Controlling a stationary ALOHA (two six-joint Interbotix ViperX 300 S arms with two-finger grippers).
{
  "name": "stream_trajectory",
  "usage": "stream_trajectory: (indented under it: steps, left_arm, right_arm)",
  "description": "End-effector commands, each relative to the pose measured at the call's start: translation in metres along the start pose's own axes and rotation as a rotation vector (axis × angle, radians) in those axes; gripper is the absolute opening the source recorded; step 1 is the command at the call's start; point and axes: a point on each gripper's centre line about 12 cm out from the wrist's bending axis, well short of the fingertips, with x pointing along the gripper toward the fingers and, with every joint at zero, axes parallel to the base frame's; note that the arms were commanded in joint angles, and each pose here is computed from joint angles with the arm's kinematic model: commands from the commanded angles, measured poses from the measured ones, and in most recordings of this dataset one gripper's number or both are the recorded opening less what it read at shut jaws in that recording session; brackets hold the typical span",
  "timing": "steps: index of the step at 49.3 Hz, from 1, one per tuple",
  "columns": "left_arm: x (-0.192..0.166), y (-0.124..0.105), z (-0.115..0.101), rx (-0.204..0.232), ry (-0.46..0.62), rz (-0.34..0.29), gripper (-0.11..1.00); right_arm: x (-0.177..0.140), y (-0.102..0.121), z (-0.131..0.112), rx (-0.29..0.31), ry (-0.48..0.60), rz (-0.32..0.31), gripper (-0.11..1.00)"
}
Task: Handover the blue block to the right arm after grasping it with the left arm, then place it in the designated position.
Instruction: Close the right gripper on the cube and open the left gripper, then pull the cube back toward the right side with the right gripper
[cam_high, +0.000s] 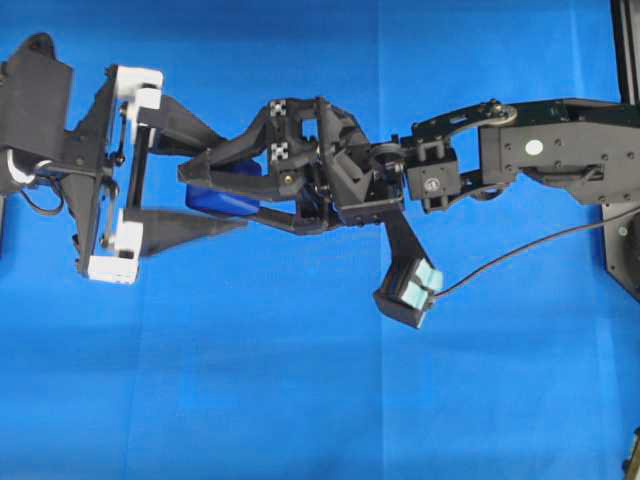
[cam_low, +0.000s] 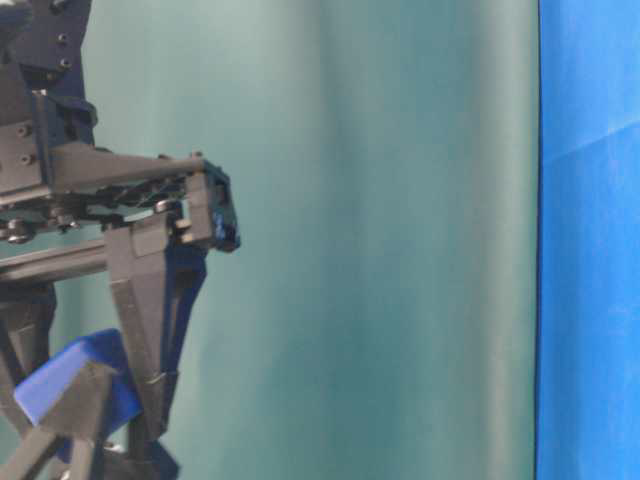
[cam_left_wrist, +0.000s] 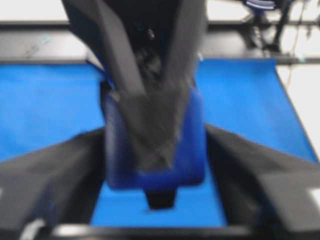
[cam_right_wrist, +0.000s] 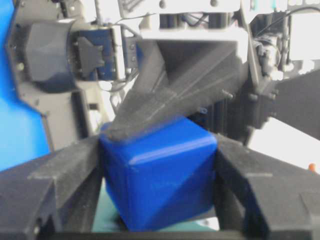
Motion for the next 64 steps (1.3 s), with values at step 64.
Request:
stream_trajectory:
  steps: [64]
  left_arm:
    - [-0.005,0.0,0.008,-0.005,-0.028,-0.001,0.93]
  right_arm:
    - [-0.104,-0.008,0.016,0.063,0.051,-0.031,0.52]
